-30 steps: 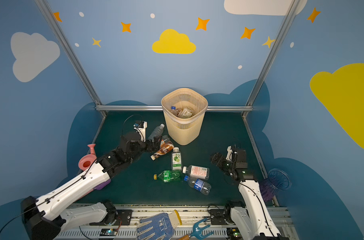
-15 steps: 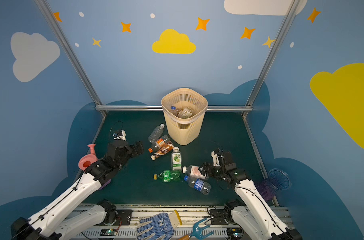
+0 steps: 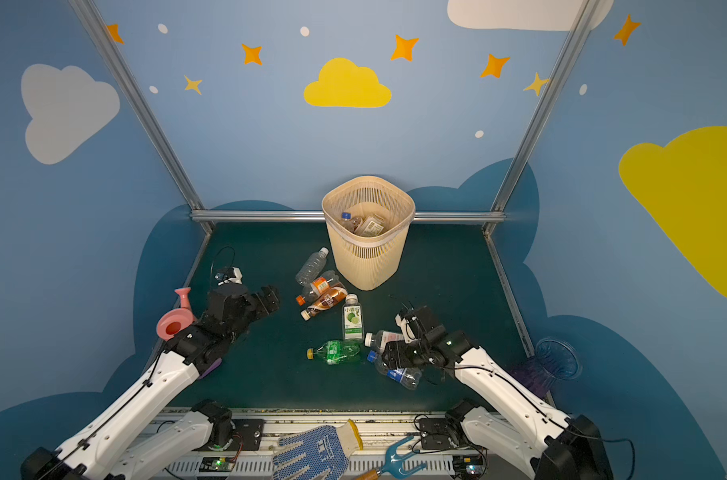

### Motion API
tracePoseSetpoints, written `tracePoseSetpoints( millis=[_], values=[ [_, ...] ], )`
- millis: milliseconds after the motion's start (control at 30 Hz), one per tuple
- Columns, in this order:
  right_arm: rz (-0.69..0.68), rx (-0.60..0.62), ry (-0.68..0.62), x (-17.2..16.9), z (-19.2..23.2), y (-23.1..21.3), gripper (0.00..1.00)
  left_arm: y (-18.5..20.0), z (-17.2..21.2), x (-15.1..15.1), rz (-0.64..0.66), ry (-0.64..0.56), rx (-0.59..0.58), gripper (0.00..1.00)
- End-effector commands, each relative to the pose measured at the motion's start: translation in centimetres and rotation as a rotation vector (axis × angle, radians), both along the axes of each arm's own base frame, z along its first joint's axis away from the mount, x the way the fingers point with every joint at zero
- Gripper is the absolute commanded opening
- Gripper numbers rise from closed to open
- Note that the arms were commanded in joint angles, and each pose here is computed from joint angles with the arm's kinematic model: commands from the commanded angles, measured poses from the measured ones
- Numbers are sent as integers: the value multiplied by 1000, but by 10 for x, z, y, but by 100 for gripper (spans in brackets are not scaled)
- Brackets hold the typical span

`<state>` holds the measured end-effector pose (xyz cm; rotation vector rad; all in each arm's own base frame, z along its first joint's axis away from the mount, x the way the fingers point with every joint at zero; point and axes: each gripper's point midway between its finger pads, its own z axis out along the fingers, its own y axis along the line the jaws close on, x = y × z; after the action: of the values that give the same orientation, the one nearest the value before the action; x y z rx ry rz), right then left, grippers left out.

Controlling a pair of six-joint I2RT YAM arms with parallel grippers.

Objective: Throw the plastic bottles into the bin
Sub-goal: 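Draw the left arm back while the right gripper grasps the blue-labelled water bottle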

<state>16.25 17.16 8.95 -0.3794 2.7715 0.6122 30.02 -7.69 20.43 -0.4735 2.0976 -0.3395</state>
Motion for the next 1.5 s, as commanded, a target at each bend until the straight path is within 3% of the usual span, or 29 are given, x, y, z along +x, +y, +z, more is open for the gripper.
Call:
tracePoseSetpoints(
  millis=[0, 333, 767, 1200, 1467],
  values=[
    [54, -54, -4, -4, 0, 1, 85, 3, -2, -4, 10, 9, -10, 100],
    [170, -135, 16, -13, -6, 13, 85, 10, -6, -12, 28, 8, -19, 100],
    [285, -335, 65, -22, -26, 19, 87, 18, -9, -20, 47, 5, -16, 100],
    [368, -530, 150, -34, -52, 27, 74, 25, -10, -27, 66, 3, -7, 100],
    [393, -566, 137, -33, -55, 34, 53, 28, -13, -28, 74, 5, -7, 100]
  ],
)
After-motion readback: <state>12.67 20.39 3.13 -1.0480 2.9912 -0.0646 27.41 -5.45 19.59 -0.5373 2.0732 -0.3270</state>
